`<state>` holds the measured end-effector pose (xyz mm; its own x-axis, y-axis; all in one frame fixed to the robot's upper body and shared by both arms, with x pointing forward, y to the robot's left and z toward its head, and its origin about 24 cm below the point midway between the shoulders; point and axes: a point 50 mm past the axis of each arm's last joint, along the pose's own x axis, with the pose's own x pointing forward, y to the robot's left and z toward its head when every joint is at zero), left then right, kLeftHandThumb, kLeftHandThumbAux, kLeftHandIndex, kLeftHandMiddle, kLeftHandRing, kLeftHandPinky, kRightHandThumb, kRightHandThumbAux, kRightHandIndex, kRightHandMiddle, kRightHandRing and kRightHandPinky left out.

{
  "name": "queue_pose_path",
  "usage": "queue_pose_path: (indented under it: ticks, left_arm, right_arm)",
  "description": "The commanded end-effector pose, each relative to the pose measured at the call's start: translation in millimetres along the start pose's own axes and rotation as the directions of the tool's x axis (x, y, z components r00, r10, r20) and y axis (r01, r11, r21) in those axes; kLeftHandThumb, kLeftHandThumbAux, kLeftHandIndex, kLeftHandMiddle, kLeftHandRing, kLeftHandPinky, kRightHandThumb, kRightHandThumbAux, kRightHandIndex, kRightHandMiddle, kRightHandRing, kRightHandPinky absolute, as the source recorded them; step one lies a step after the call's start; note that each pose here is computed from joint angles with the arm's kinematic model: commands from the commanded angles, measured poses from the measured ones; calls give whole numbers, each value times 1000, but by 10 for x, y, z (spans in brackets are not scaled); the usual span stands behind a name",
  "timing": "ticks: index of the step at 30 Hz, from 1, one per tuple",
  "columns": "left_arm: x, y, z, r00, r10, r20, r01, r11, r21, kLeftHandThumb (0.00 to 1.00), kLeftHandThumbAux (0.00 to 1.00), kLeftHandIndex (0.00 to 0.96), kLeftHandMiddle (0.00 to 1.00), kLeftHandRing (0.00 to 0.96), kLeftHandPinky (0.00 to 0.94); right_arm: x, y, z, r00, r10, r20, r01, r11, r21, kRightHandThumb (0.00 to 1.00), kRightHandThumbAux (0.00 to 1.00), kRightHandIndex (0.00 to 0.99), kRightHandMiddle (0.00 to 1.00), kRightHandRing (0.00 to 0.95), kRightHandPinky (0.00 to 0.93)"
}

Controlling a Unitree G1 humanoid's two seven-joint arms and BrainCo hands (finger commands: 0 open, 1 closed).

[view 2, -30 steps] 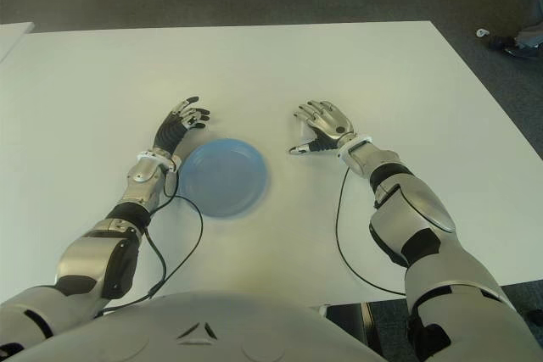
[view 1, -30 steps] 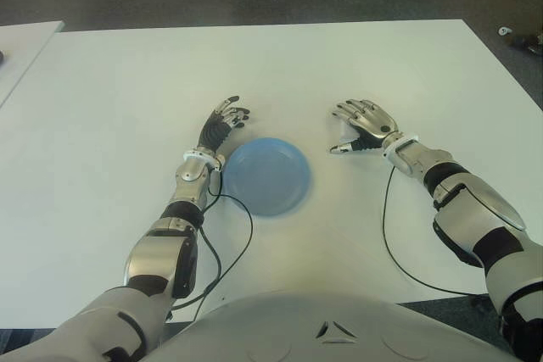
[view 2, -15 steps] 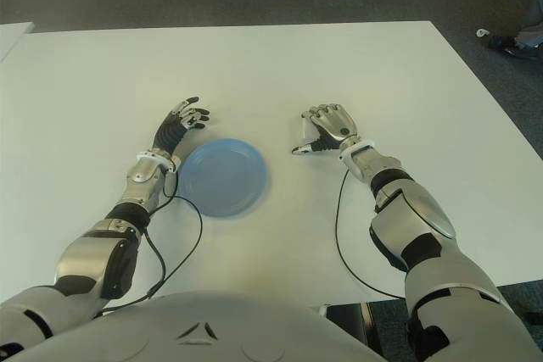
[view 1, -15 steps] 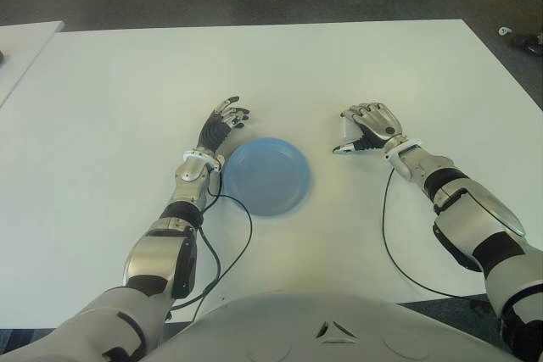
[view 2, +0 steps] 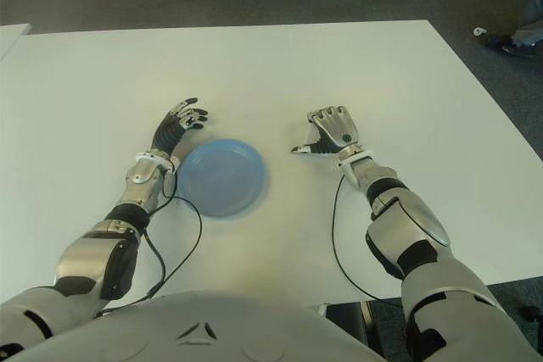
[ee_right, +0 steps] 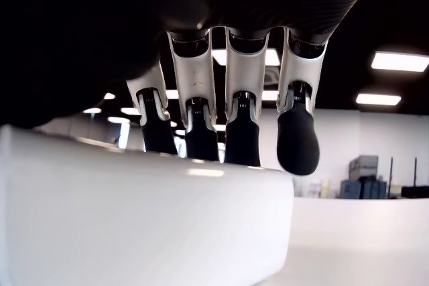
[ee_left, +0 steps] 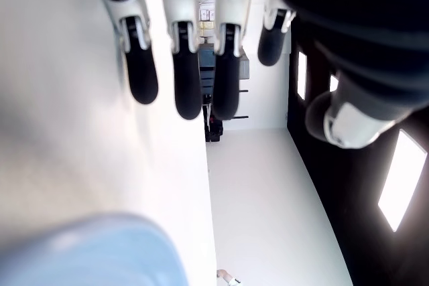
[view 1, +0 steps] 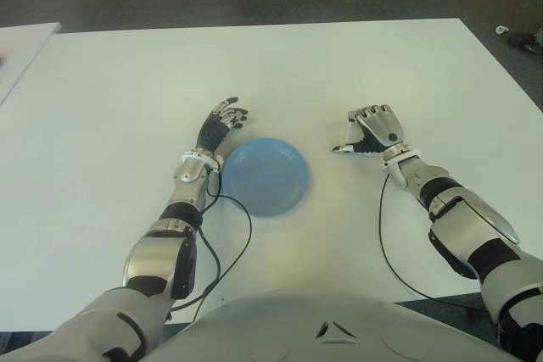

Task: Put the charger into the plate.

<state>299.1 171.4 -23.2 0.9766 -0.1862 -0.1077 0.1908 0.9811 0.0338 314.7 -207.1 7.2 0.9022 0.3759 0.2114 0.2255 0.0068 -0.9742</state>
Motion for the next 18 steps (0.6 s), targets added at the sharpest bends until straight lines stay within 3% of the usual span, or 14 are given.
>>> queue_pose_path:
  ticks: [1,18]
  left_arm:
    - [-144,-11,-229,994,-11,-105,10,1000,-12,0,522,169,343,345,338]
    - [-156,15,-220,996,-21,-91,20,1000,-18,0,500,171,336,333,326]
  right_arm:
    - [-45,44,61,1000,-5,-24,7,996,84,595,688,762,872,875,880]
    - [-37,31,65,992,-39,-119,63,977,204,521,769,805,893,896,886]
